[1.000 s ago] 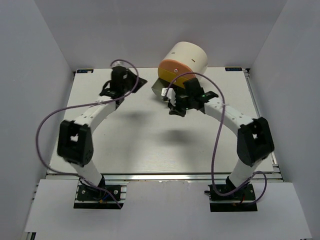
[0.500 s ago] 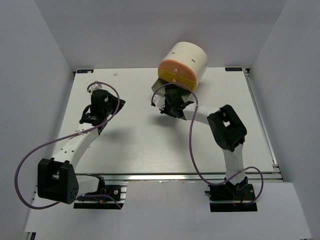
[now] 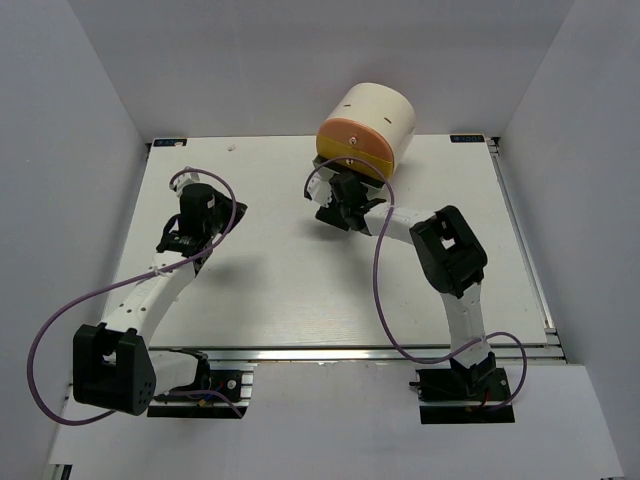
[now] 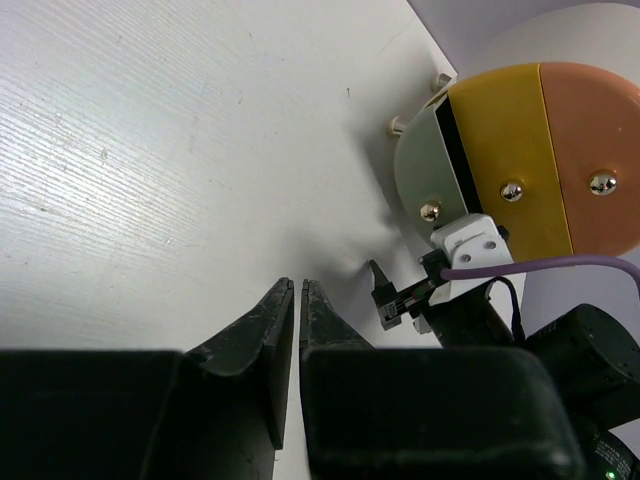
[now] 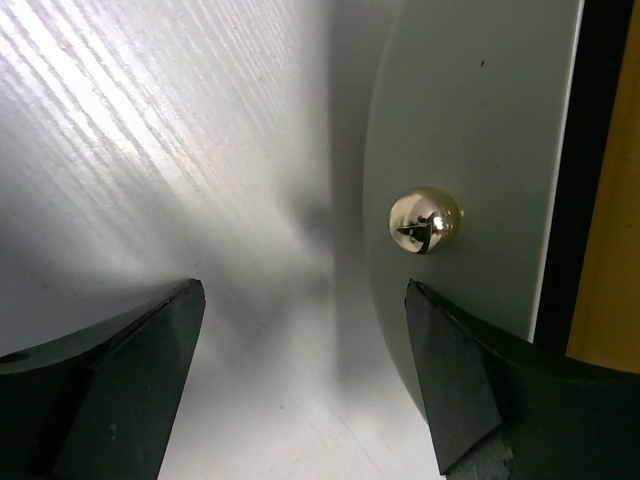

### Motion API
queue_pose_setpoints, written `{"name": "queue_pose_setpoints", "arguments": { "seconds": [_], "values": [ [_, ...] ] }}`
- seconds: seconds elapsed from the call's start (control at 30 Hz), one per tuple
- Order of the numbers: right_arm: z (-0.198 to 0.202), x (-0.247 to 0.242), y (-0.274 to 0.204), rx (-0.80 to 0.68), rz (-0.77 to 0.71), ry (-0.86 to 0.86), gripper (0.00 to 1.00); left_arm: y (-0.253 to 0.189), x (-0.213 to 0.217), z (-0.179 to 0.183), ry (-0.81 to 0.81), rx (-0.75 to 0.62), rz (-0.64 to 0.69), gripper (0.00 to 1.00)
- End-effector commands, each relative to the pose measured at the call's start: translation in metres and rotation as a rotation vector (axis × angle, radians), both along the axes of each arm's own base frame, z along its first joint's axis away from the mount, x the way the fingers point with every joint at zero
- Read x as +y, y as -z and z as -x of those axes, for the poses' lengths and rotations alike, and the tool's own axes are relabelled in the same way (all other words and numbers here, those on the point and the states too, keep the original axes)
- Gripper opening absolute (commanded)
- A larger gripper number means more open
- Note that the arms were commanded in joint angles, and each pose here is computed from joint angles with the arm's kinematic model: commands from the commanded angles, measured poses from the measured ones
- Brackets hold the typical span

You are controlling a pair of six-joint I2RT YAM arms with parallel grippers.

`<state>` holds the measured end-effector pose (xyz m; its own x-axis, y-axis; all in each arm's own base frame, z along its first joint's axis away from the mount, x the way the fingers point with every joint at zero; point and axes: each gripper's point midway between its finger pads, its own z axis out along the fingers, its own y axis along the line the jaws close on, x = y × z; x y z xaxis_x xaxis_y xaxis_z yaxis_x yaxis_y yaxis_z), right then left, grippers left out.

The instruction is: Organize the makeup

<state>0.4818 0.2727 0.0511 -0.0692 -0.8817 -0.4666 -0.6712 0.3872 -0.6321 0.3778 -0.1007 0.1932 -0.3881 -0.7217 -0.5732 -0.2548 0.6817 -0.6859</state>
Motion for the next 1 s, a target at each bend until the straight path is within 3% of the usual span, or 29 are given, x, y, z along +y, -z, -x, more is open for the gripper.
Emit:
{"name": "queue_pose_setpoints", "arguments": {
  "seconds": [0.0,0.1,0.17,0.2,0.23,0.27,0.37,0.4,0.5,0.63,0.73,0.8,0.9,0.97],
  "values": [
    [-0.015,-0.005,-0.01,-0.002,-0.038,0.035,0.86,-0.006,0.001,0.001,-0.009,-0.022,0.01,0.19],
    [-0.022,-0.009,-0.009,0.011,-0.051,0.046,0.8,-0.004,0.001,0.0,-0.008,-0.017,0.011,0.19],
    [-0.034,-0.012,-0.015,0.002,-0.066,0.075,0.7,-0.004,0.0,-0.001,-0.005,-0.018,0.015,0.19],
    [-0.035,-0.016,-0.005,0.038,-0.062,0.096,0.36,-0.004,-0.001,-0.001,-0.004,-0.018,0.017,0.19],
    [-0.043,-0.014,-0.013,0.026,-0.08,0.108,0.27,-0.004,-0.001,-0.001,-0.003,-0.018,0.019,0.19],
    [-0.048,-0.018,-0.014,0.03,-0.087,0.119,0.26,-0.004,-0.001,-0.002,-0.002,-0.016,0.019,0.19],
    [-0.055,-0.022,-0.01,0.046,-0.083,0.139,0.49,-0.002,-0.002,-0.002,0.001,-0.012,0.023,0.19],
    [-0.055,-0.023,-0.008,0.05,-0.08,0.141,0.67,-0.002,-0.003,-0.002,0.002,-0.01,0.023,0.19],
    [-0.053,-0.024,-0.009,0.044,-0.077,0.13,0.85,0.0,-0.002,-0.002,0.0,-0.009,0.024,0.19],
    [-0.044,-0.022,-0.008,0.079,-0.083,0.102,0.83,0.0,-0.004,-0.003,0.004,-0.011,0.03,0.19],
    [-0.009,0.001,-0.013,0.212,-0.136,-0.095,0.82,-0.002,-0.005,-0.005,0.009,-0.02,0.029,0.19],
    [0.016,0.01,-0.027,0.263,-0.185,-0.196,0.89,-0.004,-0.006,-0.005,0.017,-0.031,0.029,0.19],
    [0.055,0.024,-0.053,0.328,-0.293,-0.315,0.89,-0.011,-0.01,-0.007,0.054,-0.06,0.018,0.29],
    [0.072,0.031,-0.071,0.366,-0.389,-0.35,0.89,-0.019,-0.011,-0.01,0.075,-0.093,-0.002,0.48]
  ]
}}
